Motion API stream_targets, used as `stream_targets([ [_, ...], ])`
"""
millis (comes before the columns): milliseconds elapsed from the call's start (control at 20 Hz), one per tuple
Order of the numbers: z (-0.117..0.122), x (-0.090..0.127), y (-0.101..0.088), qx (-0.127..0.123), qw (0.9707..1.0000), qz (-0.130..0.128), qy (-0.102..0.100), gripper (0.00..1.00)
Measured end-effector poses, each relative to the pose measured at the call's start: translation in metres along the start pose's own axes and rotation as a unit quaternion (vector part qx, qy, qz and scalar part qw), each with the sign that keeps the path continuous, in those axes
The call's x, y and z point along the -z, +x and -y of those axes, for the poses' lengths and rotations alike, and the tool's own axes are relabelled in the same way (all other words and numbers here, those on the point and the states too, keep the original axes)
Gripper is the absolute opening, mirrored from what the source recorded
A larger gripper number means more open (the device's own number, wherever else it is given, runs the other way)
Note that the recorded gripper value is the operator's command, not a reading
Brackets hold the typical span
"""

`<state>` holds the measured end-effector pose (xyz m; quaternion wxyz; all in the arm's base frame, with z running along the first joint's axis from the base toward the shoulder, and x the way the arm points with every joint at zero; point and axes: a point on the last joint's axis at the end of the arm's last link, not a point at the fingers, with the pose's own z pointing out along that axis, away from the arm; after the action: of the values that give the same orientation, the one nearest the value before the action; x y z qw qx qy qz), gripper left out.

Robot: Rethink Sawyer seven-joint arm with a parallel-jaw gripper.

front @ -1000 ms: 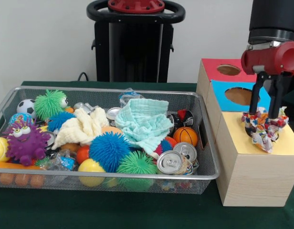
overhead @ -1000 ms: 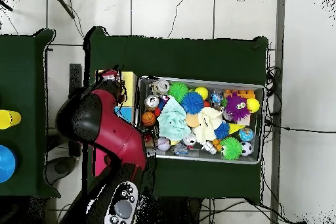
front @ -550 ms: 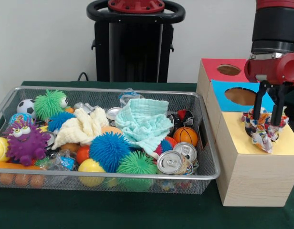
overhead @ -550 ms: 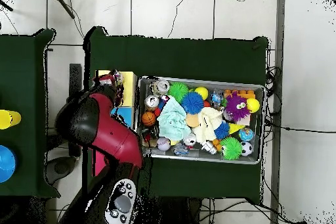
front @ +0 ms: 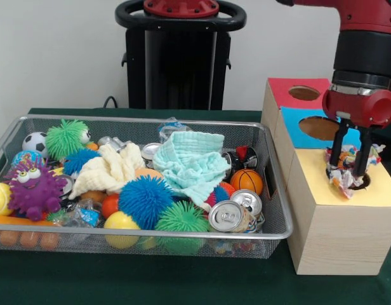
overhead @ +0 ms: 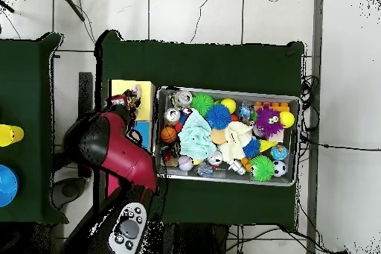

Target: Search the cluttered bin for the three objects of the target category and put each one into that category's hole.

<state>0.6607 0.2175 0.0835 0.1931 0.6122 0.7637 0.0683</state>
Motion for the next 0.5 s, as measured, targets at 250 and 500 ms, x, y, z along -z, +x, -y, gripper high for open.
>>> stream_targets([
  [250, 0.0027, -0.0005, -0.004, 0.008, 0.9999, 0.007, 0.008, 1.0],
  [500, 0.0038, -0.0004, -0.0077, 0.011, 0.9998, 0.009, 0.013, 1.0],
])
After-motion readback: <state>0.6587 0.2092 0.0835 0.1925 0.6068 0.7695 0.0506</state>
